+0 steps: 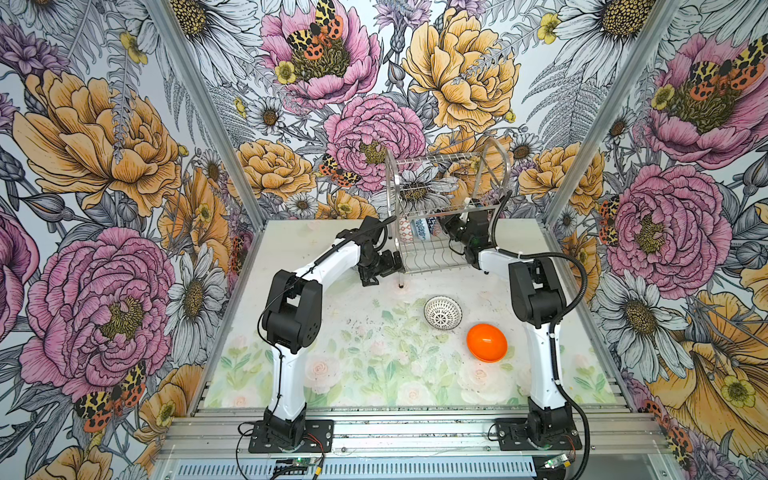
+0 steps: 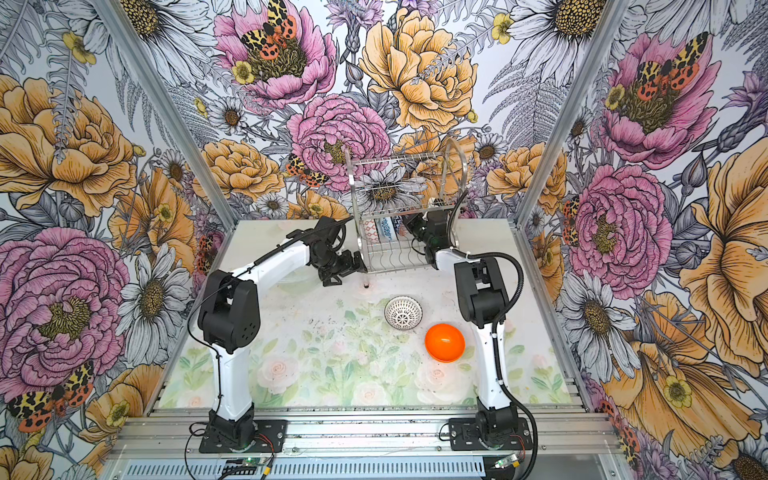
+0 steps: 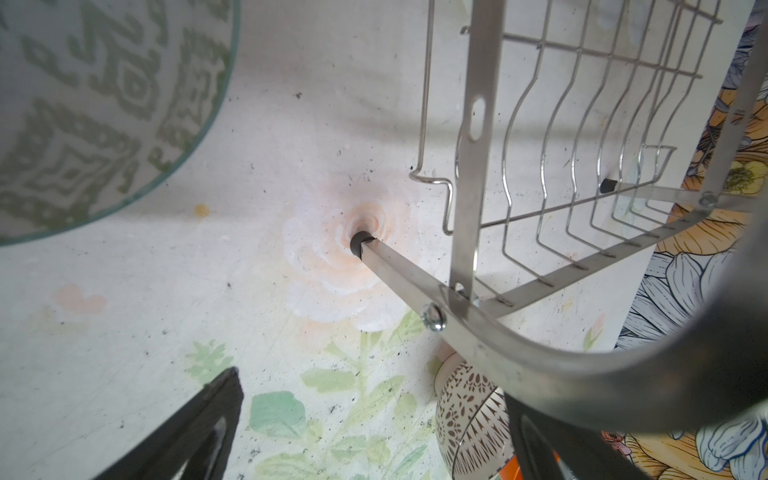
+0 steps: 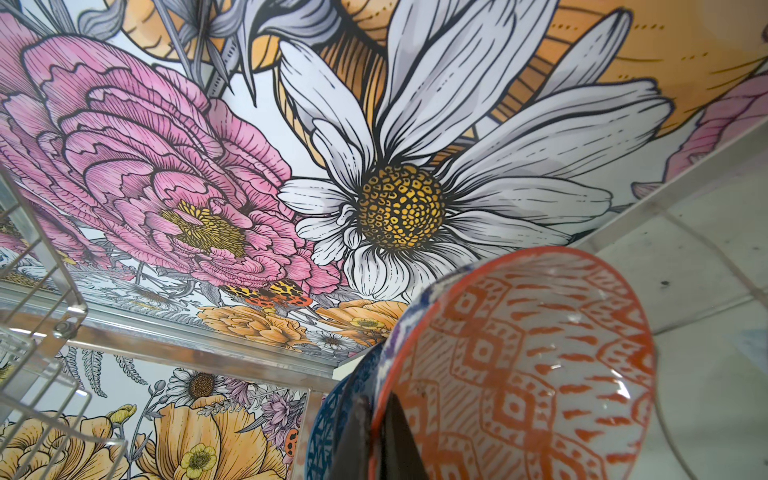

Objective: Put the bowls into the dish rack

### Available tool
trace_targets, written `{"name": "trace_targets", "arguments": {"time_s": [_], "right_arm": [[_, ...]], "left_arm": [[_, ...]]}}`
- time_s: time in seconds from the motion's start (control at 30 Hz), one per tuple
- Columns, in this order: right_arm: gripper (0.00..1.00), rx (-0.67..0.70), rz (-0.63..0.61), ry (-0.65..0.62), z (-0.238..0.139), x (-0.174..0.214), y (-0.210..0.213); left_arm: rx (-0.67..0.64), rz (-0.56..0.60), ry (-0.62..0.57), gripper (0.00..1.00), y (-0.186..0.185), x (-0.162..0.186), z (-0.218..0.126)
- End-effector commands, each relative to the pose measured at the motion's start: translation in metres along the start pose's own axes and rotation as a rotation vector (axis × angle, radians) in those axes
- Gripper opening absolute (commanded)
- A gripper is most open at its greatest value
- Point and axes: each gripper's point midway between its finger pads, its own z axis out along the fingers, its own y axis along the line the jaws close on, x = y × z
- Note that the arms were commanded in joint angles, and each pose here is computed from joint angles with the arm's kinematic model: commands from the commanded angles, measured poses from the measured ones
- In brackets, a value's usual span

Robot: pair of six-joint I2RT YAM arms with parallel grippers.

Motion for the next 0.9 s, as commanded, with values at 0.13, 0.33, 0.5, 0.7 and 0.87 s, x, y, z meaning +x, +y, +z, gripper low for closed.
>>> {"name": "trace_targets", "arguments": {"time_s": [0.13,0.33,0.5,0.7,0.87], "right_arm": [[0.10,0.130,0.032,0.129,-0.001,0.031,-0.062],[0.11,0.146,0.011,0.152,-0.004,0.032,-0.070],[0.11,0.148,-0.002,0.163,-0.005,0.029,-0.072],[0.12,0.156,-0.031,0.184,-0.006,0.027,-0.073],[0.13,0.165,-0.046,0.199,-0.005,0.027,-0.075]], "left_arm": [[0.000,-0.004,-0.008,0.98,-0.007,-0.001,-0.003],[-0.003,-0.002,-0.006,0.99,-0.007,0.000,-0.003],[-0.008,-0.004,-0.002,0.99,-0.006,0.001,-0.002],[-0.010,-0.005,0.001,0.99,-0.006,0.001,-0.004],[-0.013,-0.008,0.002,0.99,-0.006,0.001,-0.003]]}}
